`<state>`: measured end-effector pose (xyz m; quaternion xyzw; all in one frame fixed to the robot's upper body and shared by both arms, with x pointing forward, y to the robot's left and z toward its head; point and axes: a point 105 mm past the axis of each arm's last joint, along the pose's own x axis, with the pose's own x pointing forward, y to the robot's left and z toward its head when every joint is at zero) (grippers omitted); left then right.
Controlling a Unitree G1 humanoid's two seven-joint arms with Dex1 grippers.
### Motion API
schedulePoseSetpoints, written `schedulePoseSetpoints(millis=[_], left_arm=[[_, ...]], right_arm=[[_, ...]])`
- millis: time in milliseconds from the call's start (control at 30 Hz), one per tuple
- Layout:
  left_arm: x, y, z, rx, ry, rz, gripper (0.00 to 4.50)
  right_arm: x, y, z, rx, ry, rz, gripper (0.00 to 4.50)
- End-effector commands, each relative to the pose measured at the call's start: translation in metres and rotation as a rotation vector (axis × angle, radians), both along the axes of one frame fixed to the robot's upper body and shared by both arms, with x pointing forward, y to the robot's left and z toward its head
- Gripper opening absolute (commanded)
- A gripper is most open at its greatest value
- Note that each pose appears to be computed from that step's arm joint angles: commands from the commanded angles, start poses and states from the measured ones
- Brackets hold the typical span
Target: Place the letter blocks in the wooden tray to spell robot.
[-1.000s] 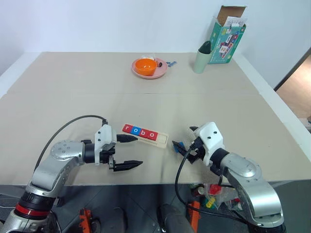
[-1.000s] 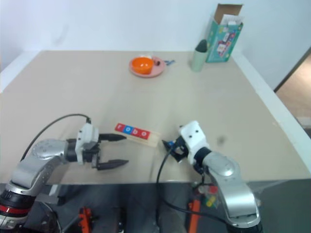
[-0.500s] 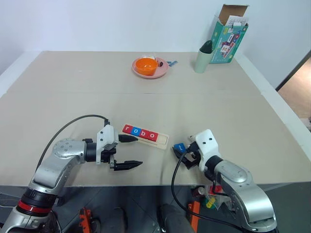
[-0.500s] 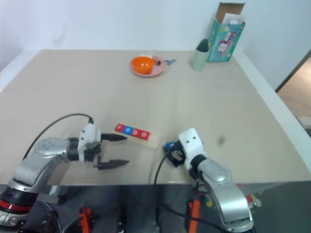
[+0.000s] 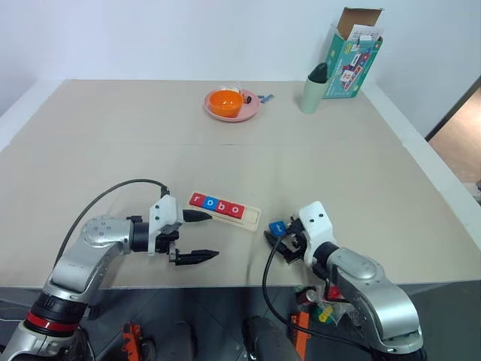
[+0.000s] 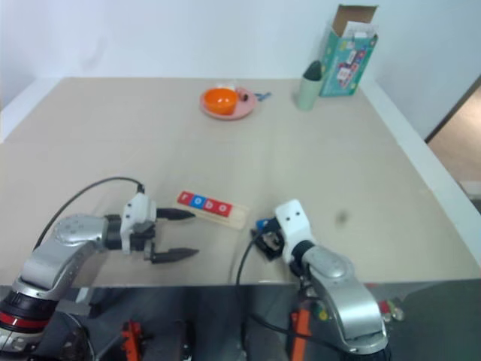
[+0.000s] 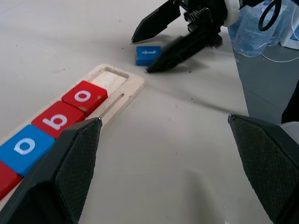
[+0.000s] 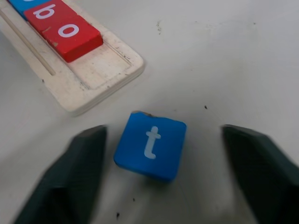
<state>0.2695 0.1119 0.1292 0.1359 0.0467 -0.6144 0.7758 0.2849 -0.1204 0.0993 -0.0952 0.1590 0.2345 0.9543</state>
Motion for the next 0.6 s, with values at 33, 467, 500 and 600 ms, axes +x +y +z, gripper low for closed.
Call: schedulePoseSetpoints(millis=[33,467,500,600], left_arm=[[-0.001,0.004,0.011,0.001,-0.058,0.007,4.50],[-0.001,0.004,0.007,0.014,-0.055,0.010,4.50],[-0.001,0.004,0.007,0.013,-0.055,0.010,4.50],[-0.001,0.003,0.007,0.012,-0.056,0.013,4.50]], right_arm=[[-0.001,0.005,0.002,0.012,-0.003,0.014,2.68],[0.032,0.009,0.028,-0.019,-0.105,-0.018,1.20],[0.035,0.009,0.028,-0.026,-0.102,-0.025,1.20],[0.041,0.010,0.027,-0.040,-0.092,-0.044,1.20]])
